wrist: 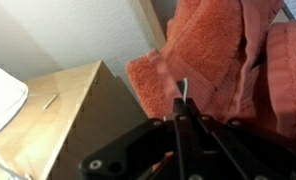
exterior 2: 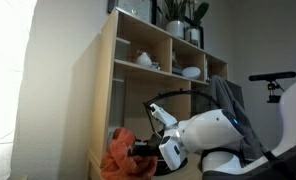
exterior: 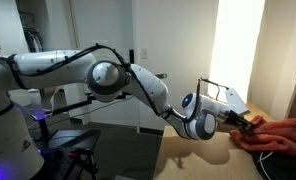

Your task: Move the tennis rack slightly to the right. Pick up the orange towel from the top compartment and put it on the table.

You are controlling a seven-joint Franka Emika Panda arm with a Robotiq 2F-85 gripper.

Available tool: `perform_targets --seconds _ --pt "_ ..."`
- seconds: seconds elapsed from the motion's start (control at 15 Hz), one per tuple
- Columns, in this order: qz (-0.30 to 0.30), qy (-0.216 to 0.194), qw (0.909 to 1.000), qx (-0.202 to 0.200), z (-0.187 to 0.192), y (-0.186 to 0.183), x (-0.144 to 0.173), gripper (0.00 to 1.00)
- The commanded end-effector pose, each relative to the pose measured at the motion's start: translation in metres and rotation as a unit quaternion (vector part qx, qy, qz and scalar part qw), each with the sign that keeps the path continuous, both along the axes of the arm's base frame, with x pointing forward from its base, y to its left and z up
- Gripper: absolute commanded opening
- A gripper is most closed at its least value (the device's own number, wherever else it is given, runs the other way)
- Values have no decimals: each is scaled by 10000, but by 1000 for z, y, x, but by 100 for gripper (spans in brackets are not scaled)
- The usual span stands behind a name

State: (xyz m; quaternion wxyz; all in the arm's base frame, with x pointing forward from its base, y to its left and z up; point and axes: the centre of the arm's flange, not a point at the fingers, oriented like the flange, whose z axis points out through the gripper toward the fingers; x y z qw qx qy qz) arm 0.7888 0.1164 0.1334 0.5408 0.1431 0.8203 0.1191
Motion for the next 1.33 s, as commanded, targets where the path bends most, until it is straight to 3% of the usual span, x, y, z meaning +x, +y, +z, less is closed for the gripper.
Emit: perform_targets --seconds 0.0,0.67,0.93,1.0,1.27 --pt "127 -442 9989 -53 -19 -11 -69 1" --pt "459 -1419 9886 -190 56 16 -44 2" --pt "495 -1334 9898 70 67 16 -38 2" --pt "424 -1132 9927 11 112 35 19 4" --pt "413 -1108 9929 95 110 34 18 4"
